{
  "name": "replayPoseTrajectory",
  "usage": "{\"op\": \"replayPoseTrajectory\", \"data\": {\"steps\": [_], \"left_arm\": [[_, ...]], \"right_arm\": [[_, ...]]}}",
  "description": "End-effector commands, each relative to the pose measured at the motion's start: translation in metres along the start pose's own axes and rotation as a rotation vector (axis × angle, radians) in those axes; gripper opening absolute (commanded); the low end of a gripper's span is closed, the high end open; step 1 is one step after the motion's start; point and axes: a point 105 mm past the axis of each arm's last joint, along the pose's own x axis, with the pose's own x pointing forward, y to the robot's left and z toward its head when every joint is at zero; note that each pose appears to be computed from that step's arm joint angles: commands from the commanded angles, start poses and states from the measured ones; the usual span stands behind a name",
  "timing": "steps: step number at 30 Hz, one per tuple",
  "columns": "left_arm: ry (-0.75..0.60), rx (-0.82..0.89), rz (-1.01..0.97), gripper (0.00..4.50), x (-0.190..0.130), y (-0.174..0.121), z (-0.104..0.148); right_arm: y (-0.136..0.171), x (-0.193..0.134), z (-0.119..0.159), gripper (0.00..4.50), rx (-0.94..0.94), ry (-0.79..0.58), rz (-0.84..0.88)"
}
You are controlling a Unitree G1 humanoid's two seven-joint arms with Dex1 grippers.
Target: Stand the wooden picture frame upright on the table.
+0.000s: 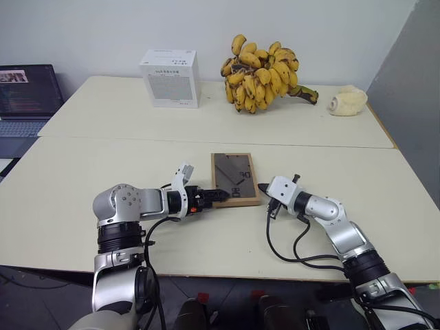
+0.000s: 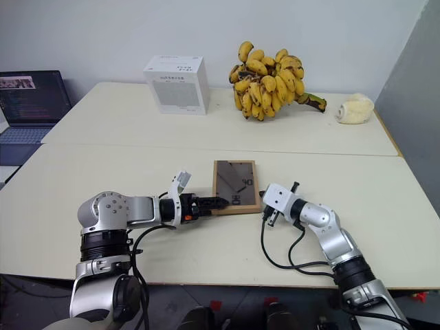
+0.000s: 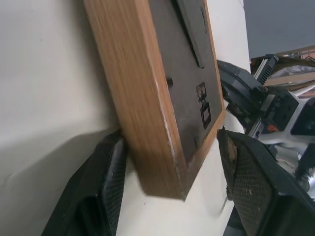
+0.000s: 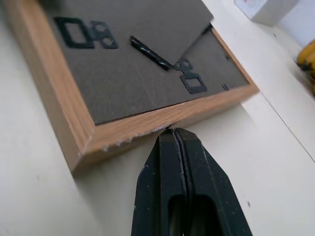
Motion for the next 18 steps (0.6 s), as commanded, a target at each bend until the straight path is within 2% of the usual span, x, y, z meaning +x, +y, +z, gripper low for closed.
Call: {"op": "replayPoseTrajectory", "data": {"steps": [1, 5, 11, 18], "left_arm": [[-0.006, -0.006, -0.039, 2.99, 0.003, -0.006, 0.003], [-0.011, -0.011, -0.056, 2.99, 0.002, -0.010, 0.006], [-0.028, -0.035, -0.093, 2.99, -0.006, -0.014, 0.015], [-0.036, -0.041, -0.144, 2.99, -0.011, -0.022, 0.020]], "right_arm": [[-0.001, 0.003, 0.018, 0.00, -0.007, -0.058, -0.024], [-0.001, 0.003, 0.014, 0.00, 0.007, -0.043, -0.036], [-0.003, -0.005, -0.012, 0.00, 0.010, 0.032, -0.045], [-0.004, -0.014, -0.028, 0.00, 0.011, 0.070, -0.050]]}}
